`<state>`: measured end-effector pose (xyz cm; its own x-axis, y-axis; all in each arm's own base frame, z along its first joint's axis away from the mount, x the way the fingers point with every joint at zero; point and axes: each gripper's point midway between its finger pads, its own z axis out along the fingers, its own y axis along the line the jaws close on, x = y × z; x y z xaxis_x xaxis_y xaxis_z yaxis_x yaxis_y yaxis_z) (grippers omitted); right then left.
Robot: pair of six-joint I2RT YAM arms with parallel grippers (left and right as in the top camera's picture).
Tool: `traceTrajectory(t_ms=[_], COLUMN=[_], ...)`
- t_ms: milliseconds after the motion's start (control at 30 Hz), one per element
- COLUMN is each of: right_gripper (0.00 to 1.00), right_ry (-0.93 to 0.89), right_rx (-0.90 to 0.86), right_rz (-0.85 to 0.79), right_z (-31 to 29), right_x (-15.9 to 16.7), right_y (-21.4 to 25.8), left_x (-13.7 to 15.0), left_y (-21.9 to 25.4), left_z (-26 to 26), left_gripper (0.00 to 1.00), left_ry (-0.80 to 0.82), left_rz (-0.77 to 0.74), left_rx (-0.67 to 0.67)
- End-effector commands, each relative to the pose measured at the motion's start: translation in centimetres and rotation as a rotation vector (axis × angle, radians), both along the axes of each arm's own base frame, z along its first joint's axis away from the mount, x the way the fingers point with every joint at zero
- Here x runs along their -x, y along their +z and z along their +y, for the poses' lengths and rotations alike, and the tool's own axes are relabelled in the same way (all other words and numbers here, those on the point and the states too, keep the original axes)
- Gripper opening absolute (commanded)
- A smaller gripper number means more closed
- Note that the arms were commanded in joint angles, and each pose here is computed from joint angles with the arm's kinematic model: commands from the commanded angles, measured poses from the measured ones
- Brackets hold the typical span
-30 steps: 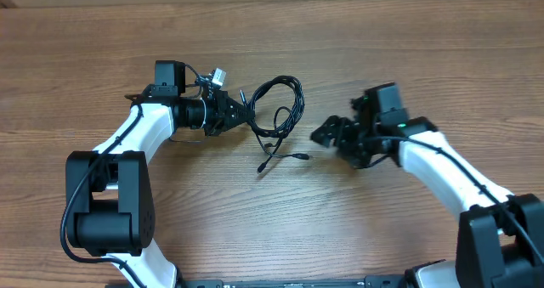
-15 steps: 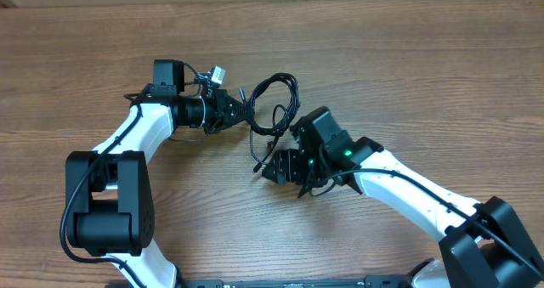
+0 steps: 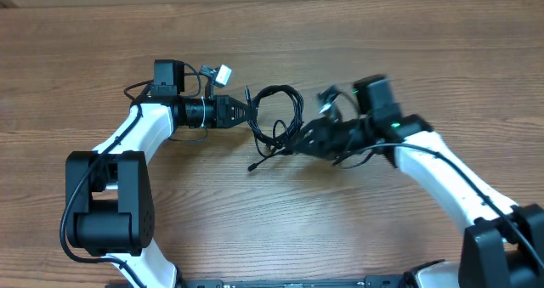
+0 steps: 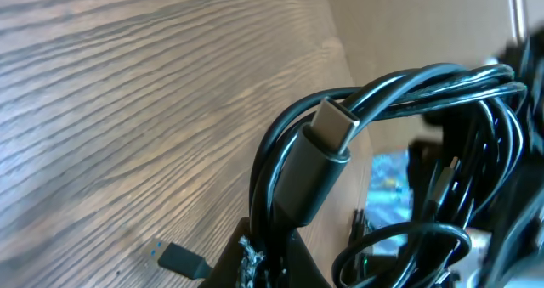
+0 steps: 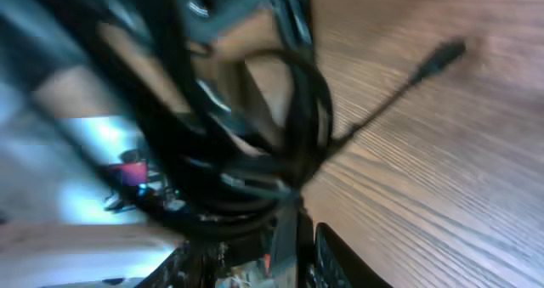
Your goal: Untangle cables
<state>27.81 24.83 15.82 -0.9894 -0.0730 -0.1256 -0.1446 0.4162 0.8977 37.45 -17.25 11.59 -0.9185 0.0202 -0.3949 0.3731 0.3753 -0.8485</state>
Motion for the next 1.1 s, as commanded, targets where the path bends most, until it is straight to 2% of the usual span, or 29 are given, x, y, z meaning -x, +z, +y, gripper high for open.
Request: traceTrajectory(t_ms=[0,133,300,467,700,833,967,1067], right_gripper=[0.34,0.34,0.36,0.22,0.20,0.21,0.22,0.31], right_ry=[0.071,0.073,0.077,0.087,-0.094,-0.158,-0.144,-0.145], right_rx=[-0.147,-0.150,-0.104,-0.109,0.062,0.174,0.228,0.267], right_rz=[-0.103,-0.178,-0.191,-0.225,-0.411,-0.466,-0.492,-0.499], right_z=[-0.7,-0.8,0.0,0.3,-3.0,-3.8,-3.3,-2.9], right_x=[0.1,-0.7,-0.5,-0.2,-0.7,-0.3,0.0,0.1], right_y=[3.7,4.0,3.2,4.0,8.0,8.3,7.6,7.0], left_x=[0.5,0.5,0.5,0.3,0.2,0.3,0.8,1.4], left_y=[2.4,2.4,2.4,2.1,1.9,1.9,1.9,1.9], left_z=[-0.6,-0.6,-0.6,-0.5,-0.4,-0.6,-1.6,-2.6], left_gripper=[0.04,0.04,0.04,0.04,0.04,0.04,0.04,0.04], left_ry=[-0.097,-0.109,-0.109,-0.102,-0.098,-0.101,-0.130,-0.169], left_rz=[-0.184,-0.222,-0.223,-0.222,-0.222,-0.222,-0.229,-0.254], left_rx=[0.065,0.061,0.060,0.042,0.029,0.029,0.031,0.032])
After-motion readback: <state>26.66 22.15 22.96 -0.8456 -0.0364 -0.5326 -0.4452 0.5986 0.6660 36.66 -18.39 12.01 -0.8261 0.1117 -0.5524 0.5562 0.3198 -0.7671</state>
